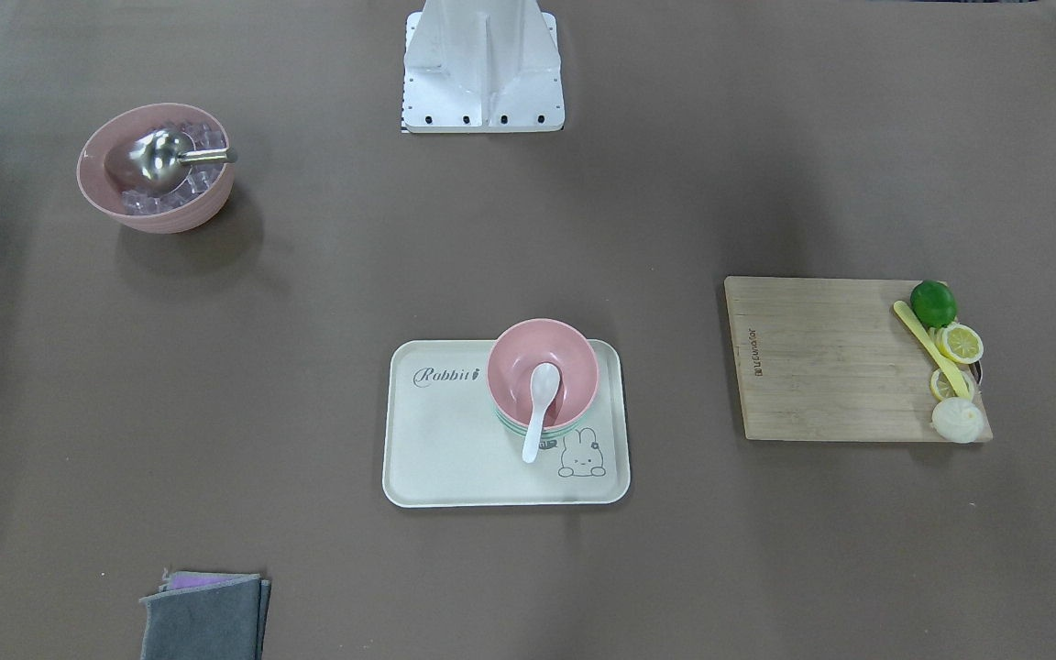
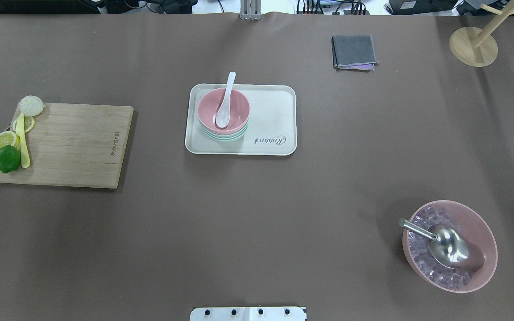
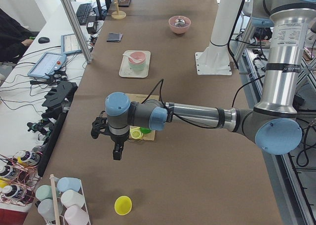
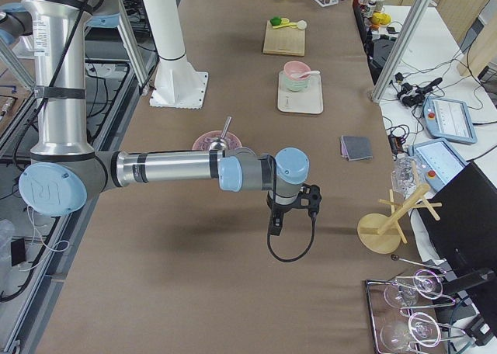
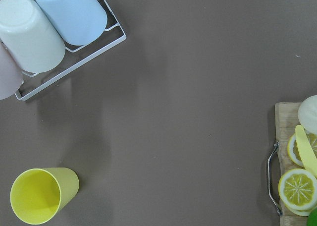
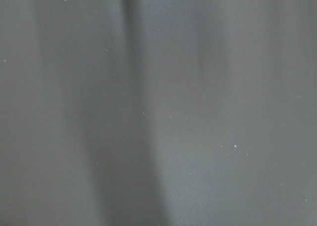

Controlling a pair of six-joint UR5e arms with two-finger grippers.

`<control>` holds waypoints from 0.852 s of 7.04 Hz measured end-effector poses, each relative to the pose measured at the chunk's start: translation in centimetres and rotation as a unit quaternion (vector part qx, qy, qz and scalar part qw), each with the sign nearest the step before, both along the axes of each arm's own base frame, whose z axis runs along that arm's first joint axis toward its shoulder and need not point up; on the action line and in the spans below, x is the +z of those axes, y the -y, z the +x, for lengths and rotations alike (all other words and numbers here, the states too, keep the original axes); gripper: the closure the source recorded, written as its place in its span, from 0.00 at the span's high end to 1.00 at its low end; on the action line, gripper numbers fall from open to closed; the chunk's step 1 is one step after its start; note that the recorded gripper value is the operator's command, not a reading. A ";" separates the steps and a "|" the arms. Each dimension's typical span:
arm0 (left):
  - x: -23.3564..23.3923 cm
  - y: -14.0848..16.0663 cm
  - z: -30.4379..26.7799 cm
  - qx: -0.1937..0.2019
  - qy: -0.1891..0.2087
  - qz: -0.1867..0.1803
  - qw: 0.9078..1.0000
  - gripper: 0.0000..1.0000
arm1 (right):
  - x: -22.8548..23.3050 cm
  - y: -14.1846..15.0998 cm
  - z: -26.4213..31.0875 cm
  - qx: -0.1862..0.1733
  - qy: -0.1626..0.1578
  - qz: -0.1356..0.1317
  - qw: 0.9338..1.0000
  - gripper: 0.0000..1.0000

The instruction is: Stack pink bowl on green and place spoon

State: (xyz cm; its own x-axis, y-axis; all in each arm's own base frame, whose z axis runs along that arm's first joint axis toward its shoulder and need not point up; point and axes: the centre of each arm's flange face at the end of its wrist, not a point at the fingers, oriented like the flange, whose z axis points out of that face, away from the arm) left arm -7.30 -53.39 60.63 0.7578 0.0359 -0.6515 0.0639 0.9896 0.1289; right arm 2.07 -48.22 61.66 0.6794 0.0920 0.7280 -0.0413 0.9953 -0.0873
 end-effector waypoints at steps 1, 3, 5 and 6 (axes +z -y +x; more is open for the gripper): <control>-0.1 0.1 0.4 0.003 -0.001 0.001 1.000 0.99 | 0.0 0.0 0.0 0.001 0.000 -0.001 1.000 1.00; -0.2 0.4 2.9 0.023 -0.002 0.002 1.000 0.99 | 0.5 0.5 -0.3 -0.001 0.001 -0.007 1.000 1.00; -0.4 0.6 5.2 0.038 -0.004 0.003 0.999 0.99 | 1.0 2.0 -0.8 -0.003 0.009 -0.013 1.000 1.00; -0.5 0.7 5.5 0.041 -0.004 0.003 0.999 0.99 | 0.8 2.3 -0.8 -0.003 0.012 -0.012 1.000 1.00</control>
State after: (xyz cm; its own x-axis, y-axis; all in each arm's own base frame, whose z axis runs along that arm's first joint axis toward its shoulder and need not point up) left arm -1.78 -54.04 60.15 0.7465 0.1013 -0.6576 -0.0165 0.9909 0.1338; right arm 1.23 -50.54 62.42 0.6619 0.1060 0.7420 -0.0327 0.9931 -0.1127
